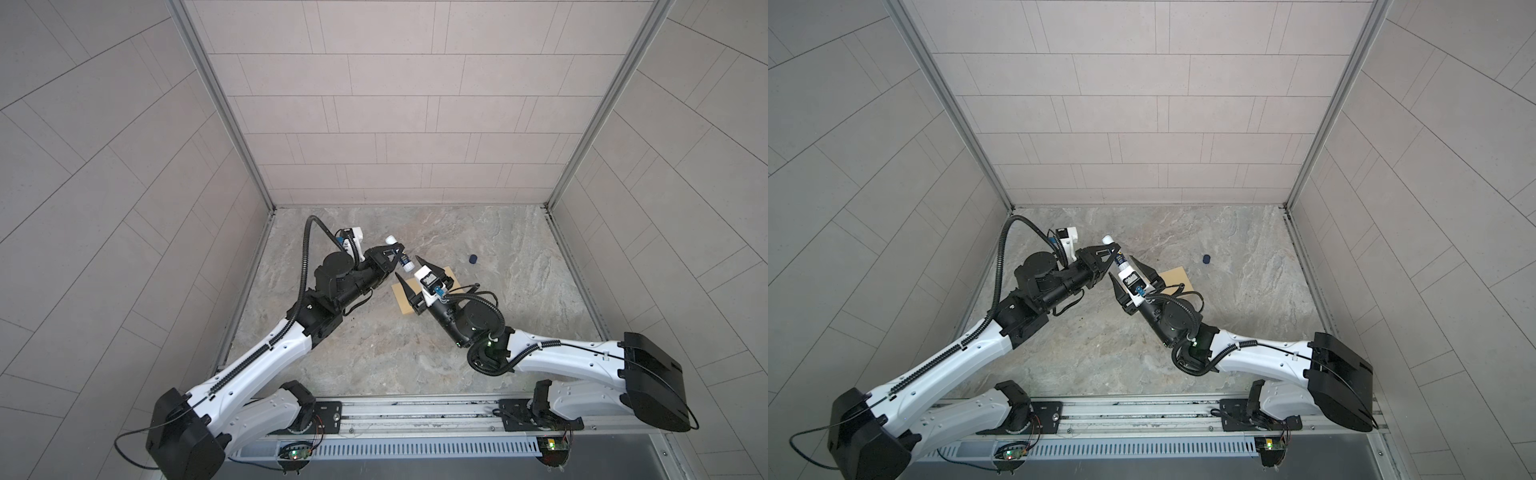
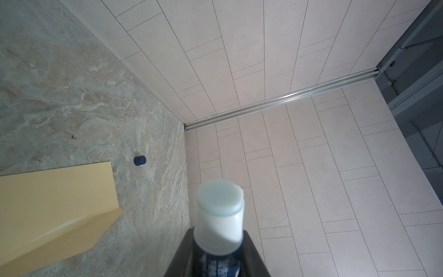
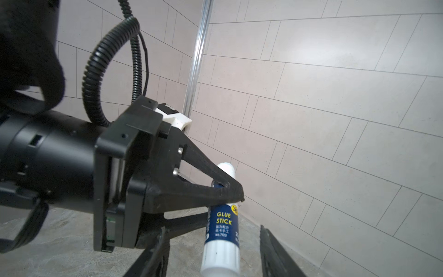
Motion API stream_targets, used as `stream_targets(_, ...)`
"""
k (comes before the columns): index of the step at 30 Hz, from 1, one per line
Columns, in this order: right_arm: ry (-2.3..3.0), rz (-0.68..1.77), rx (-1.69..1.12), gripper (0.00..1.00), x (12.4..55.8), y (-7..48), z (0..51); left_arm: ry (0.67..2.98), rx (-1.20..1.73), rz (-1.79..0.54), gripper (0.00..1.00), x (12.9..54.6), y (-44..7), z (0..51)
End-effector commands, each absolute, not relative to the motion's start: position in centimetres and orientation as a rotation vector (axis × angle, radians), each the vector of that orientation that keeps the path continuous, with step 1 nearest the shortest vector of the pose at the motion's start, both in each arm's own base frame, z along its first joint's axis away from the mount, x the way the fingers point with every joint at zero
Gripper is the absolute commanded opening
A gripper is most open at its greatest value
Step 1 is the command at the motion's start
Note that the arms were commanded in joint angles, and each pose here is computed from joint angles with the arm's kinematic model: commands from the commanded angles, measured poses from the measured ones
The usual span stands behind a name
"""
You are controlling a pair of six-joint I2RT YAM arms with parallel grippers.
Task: Place the letter into the envelope and seal it
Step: 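Close the right gripper around the glue stick held by the left gripper, then pull the glue stick away with the right gripper while the left gripper opens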
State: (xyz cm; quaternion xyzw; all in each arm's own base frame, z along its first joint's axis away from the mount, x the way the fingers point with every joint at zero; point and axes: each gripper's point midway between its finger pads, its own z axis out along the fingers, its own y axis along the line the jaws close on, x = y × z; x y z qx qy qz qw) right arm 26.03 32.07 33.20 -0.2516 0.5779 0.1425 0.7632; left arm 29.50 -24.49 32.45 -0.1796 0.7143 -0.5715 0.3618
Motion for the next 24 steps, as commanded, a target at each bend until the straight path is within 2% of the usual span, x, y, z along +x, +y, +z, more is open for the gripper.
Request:
stream_targets(1,1.240,0.314,-0.470,0.55,26.4,31.7,34.6,1.754,-0.429,-1.527,0.00,29.3,-24.3,35.4)
stream_targets(12,1.259,0.318,-0.392,0.42,27.3,31.6,34.4,1.743,-0.422,-1.547,0.00,29.1,-24.4,35.6)
stream_targets(24,1.271,0.343,-0.352,0.39,28.1,31.6,34.3,1.740,-0.409,-1.573,0.00,28.9,-24.6,35.7)
